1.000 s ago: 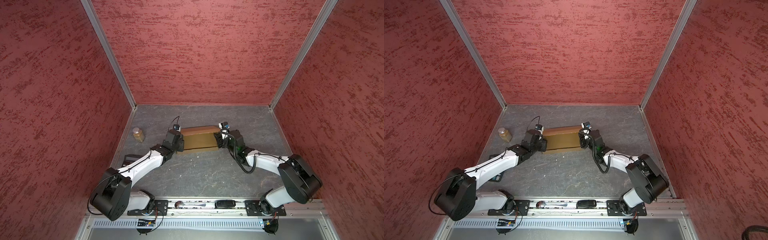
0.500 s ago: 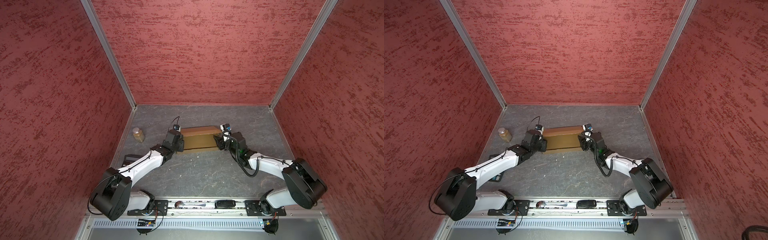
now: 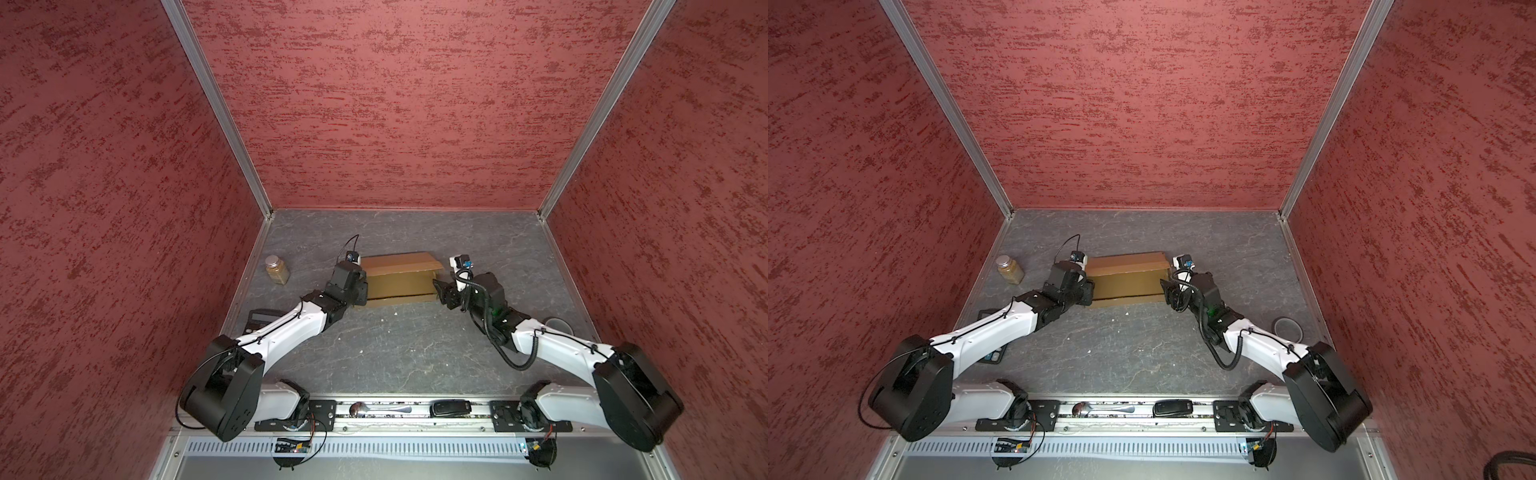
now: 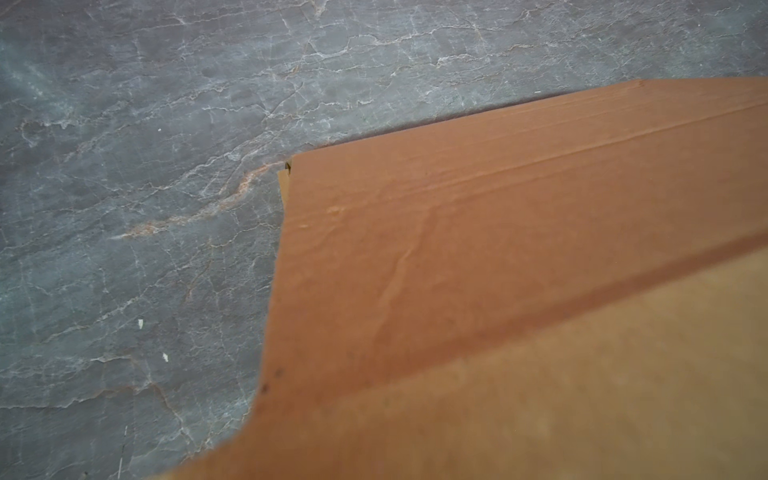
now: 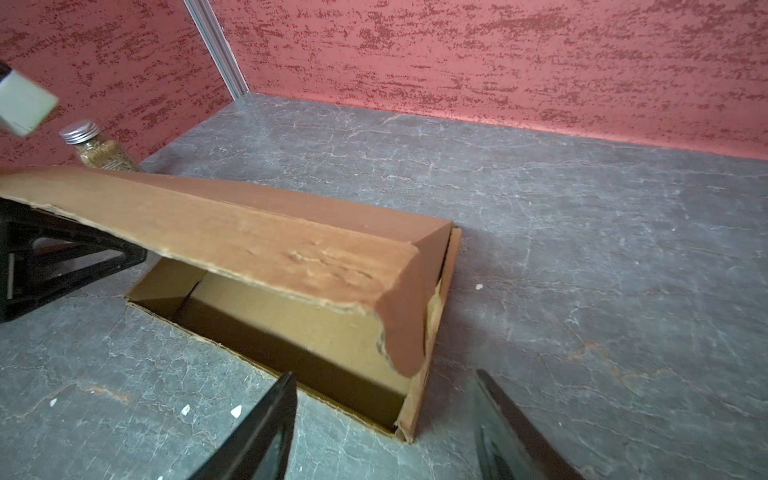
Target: Fold the paper box
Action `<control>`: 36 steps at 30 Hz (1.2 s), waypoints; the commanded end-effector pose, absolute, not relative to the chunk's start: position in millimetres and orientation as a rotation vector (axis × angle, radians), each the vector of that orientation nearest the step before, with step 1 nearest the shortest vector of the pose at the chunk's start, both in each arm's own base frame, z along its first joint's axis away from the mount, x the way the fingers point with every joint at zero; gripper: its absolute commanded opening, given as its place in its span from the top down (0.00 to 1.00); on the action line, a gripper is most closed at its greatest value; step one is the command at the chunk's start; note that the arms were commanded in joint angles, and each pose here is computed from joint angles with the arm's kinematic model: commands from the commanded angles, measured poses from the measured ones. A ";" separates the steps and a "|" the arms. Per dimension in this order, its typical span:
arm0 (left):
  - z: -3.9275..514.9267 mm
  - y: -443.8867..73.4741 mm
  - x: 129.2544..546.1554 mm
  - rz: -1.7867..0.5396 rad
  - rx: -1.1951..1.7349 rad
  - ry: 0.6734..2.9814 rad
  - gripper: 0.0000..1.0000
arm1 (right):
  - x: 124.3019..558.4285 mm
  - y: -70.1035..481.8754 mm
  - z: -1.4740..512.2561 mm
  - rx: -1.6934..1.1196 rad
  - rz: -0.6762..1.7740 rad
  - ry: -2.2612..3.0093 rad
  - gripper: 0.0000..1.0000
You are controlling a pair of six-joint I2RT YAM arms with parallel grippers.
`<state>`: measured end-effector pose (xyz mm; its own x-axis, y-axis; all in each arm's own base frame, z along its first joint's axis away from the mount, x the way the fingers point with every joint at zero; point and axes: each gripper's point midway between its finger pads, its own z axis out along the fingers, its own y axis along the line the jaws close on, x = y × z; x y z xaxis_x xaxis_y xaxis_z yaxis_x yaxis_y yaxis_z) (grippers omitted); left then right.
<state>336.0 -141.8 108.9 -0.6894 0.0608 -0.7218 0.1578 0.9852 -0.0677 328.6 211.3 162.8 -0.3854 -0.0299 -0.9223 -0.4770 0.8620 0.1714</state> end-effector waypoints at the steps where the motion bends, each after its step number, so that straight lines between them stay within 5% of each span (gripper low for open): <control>1: 109.4 -141.3 330.3 -0.168 0.147 2.331 0.55 | 319.2 210.0 171.2 -0.374 0.525 1.920 0.33; 20: 126.5 -145.4 308.1 -0.256 0.140 2.312 0.41 | 312.6 198.0 241.1 -0.365 0.494 1.812 0.29; 36: 142.0 -145.1 287.1 -0.314 0.124 2.291 0.37 | 359.2 221.1 268.1 -0.378 0.443 1.859 0.26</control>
